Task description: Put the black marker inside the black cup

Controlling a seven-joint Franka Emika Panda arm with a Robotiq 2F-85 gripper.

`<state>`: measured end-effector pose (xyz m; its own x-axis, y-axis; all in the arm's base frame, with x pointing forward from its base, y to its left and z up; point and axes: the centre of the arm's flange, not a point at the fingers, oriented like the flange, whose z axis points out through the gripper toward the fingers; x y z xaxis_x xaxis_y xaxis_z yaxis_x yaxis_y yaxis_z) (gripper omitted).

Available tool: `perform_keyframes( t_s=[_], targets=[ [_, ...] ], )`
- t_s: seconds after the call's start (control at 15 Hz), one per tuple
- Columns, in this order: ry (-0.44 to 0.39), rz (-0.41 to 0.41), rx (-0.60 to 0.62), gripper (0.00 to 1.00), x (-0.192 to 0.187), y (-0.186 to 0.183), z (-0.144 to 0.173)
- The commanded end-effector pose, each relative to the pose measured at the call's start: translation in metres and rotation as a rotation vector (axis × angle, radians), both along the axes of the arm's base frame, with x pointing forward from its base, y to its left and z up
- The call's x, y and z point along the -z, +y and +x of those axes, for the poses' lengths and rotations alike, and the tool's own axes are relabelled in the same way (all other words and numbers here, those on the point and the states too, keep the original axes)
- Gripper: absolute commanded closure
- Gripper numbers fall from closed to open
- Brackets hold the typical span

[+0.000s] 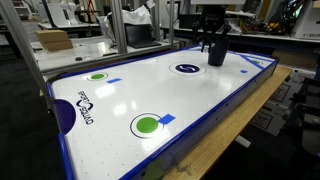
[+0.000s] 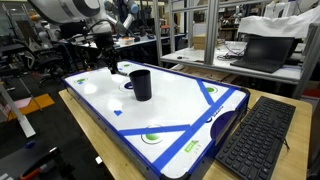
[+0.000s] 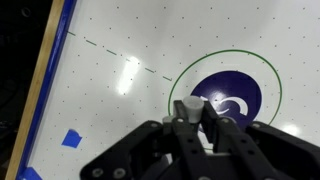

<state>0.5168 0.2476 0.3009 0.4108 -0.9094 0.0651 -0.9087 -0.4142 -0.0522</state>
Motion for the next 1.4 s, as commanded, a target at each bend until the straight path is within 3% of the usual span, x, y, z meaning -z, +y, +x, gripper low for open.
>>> perform_keyframes(
  t_s=[0.0,0.33,0.67,0.87,1.33],
  targets=[
    [0.061,0.072,-0.025,0.95,-0.058,-0.024,0.009],
    [0.032,0.36,-0.024,0.95,-0.113,-0.095,0.025],
    [0.011,0.635,0.087,0.95,-0.097,-0.18,0.032],
    [0.048,0.701,0.158,0.95,-0.072,-0.2,0.026],
    [0.105,0.757,0.255,0.95,-0.041,-0.213,0.01]
  ],
)
